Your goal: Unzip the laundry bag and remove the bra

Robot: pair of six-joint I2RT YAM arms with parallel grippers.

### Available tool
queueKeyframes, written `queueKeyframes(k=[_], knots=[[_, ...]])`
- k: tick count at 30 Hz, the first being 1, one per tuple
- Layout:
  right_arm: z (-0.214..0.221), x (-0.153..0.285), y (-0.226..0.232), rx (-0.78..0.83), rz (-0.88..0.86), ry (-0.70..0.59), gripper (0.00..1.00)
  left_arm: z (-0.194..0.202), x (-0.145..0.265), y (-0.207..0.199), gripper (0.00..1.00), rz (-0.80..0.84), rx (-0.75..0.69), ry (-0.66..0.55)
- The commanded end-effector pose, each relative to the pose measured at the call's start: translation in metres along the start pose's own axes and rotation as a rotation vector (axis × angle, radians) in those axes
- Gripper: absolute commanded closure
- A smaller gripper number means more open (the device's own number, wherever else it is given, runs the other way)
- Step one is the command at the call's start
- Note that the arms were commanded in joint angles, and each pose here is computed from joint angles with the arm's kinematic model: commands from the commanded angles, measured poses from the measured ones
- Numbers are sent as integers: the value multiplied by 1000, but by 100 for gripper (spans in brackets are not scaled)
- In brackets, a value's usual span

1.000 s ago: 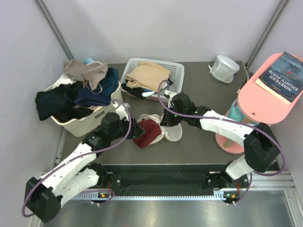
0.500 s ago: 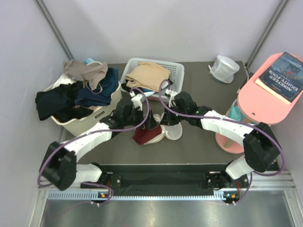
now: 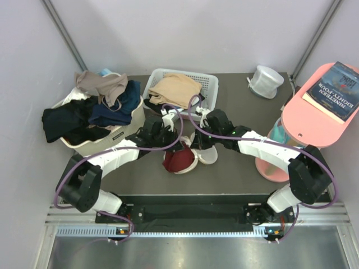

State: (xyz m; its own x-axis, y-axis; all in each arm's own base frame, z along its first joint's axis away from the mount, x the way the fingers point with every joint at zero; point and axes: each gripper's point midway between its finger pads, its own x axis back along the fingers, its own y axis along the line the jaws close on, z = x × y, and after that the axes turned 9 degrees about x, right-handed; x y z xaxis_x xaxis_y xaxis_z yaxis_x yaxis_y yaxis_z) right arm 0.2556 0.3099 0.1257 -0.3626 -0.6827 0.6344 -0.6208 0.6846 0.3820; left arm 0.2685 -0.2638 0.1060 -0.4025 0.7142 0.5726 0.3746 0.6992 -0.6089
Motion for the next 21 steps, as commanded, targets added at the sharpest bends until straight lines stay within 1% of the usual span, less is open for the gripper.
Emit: queueKeyframes(k=[1, 4, 5, 8, 11, 13, 14, 15, 17, 19, 20, 21], knots=[[-28, 11, 7, 40, 1, -83, 100, 2, 0, -16, 100, 73, 7, 47], [-28, 11, 0, 26, 40, -61, 100, 5, 7, -19, 100, 72, 29, 52], [-23, 12, -1, 17, 55, -34, 100, 5, 12, -22, 100, 78, 33, 42], [-34, 16, -6, 40, 105, -26, 100, 3, 17, -25, 100, 77, 75, 24], [-42, 21, -5, 49, 112, -57, 100, 3, 16, -25, 99, 62, 105, 36], [-46, 23, -3, 54, 108, -67, 100, 6, 16, -16, 96, 9, 114, 50], [-47, 24, -2, 55, 102, -67, 100, 2, 17, -15, 95, -5, 108, 39], [-48, 24, 0, 57, 96, -66, 100, 1, 18, -14, 93, -13, 96, 34], [-51, 24, 1, 69, 89, -69, 100, -5, 22, -15, 84, -17, 84, 3], [-49, 21, 1, 74, 81, -56, 100, -8, 23, -18, 80, -8, 88, -11], [-49, 20, 2, 75, 77, -54, 100, -10, 23, -21, 75, 4, 89, -24], [-48, 18, 2, 77, 72, -50, 100, -10, 23, -22, 74, 10, 105, -30]])
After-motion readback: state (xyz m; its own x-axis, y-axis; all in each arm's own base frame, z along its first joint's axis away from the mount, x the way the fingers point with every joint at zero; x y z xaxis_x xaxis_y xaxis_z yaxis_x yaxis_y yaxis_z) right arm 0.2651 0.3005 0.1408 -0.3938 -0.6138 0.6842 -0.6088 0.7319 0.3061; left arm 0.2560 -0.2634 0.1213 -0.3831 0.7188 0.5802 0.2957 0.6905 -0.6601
